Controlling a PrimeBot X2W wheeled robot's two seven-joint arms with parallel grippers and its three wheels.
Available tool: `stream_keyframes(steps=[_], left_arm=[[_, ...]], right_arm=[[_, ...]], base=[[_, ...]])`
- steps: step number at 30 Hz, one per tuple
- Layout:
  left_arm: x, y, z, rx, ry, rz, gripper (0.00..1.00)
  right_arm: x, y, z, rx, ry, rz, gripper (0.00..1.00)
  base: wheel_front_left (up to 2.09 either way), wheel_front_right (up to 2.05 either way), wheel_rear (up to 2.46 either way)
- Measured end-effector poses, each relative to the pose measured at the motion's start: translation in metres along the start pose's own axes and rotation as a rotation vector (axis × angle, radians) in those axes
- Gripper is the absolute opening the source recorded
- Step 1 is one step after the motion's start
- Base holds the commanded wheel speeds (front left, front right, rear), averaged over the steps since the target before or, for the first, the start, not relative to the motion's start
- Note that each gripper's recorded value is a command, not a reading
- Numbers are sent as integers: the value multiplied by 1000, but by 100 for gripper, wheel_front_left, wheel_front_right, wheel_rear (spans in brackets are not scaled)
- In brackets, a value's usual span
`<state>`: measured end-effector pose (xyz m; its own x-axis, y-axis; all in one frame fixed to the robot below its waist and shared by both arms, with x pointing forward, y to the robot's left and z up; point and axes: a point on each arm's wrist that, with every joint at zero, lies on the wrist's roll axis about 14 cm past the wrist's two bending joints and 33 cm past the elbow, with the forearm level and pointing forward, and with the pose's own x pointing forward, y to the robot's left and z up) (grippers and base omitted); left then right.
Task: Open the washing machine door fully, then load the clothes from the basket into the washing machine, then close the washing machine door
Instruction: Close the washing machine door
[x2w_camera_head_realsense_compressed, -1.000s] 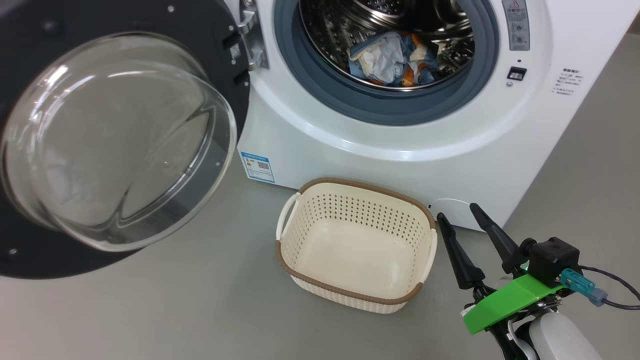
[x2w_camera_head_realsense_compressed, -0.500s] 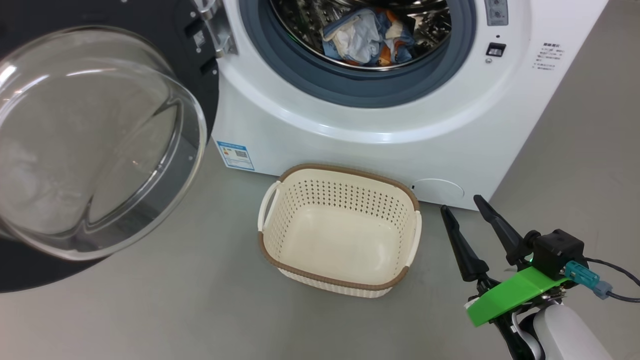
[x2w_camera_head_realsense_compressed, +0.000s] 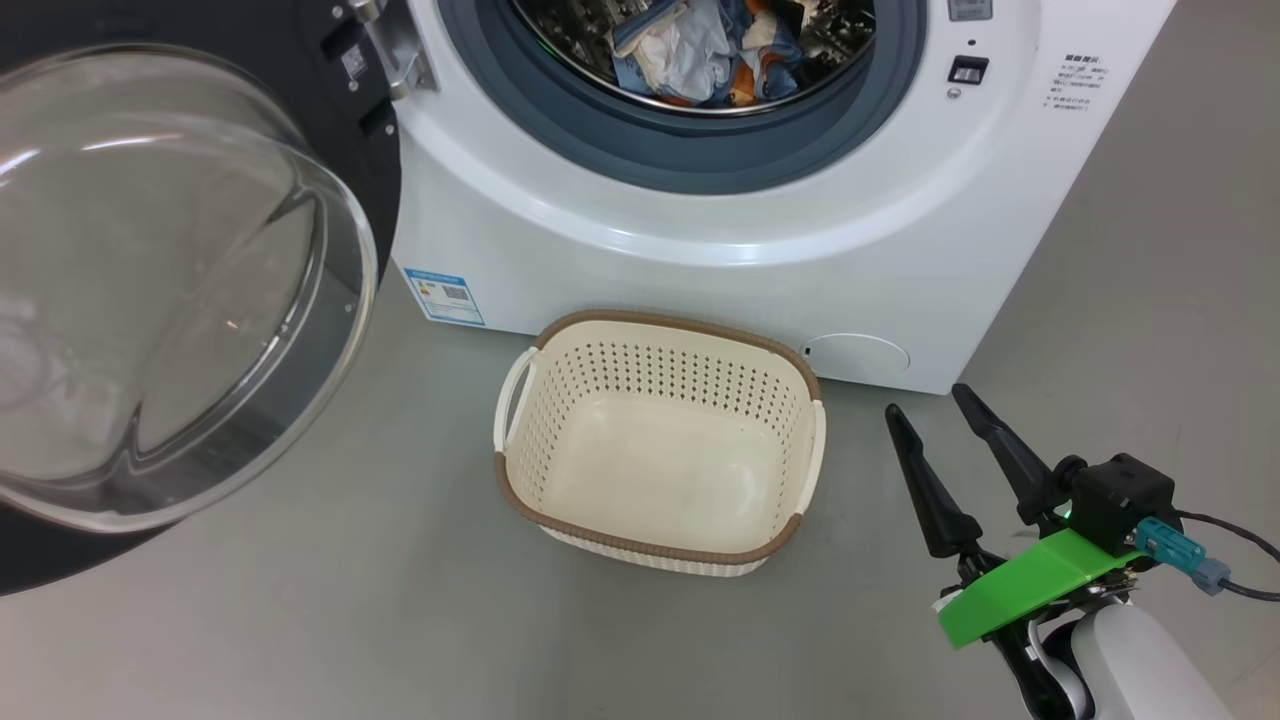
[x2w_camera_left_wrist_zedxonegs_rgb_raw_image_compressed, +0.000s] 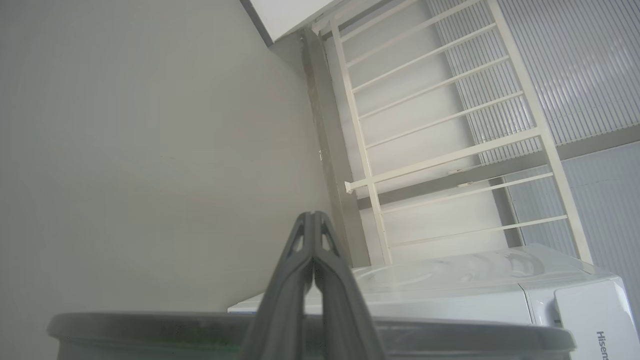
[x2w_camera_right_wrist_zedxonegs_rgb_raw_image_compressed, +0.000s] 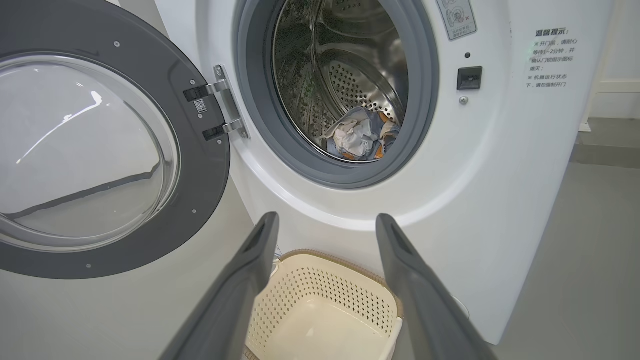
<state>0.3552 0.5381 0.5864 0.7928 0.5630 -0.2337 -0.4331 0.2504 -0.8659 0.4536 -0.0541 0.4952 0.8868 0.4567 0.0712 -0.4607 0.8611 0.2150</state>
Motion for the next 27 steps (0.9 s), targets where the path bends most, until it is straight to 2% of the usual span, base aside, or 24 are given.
stream_keyframes(steps=[11, 15, 27], left_arm=[[6, 25, -14, -28, 11, 66, 0], [5, 28, -20, 19, 49, 82, 0], [-9, 27, -38, 46, 257, 55, 0]], right_arm=[[2, -9, 2, -13, -4, -13, 100], [2, -9, 4, -17, -8, -12, 100], [1, -4, 15, -21, -32, -9, 100]], base=[[0, 0, 0], [0, 0, 0], [0, 0, 0]])
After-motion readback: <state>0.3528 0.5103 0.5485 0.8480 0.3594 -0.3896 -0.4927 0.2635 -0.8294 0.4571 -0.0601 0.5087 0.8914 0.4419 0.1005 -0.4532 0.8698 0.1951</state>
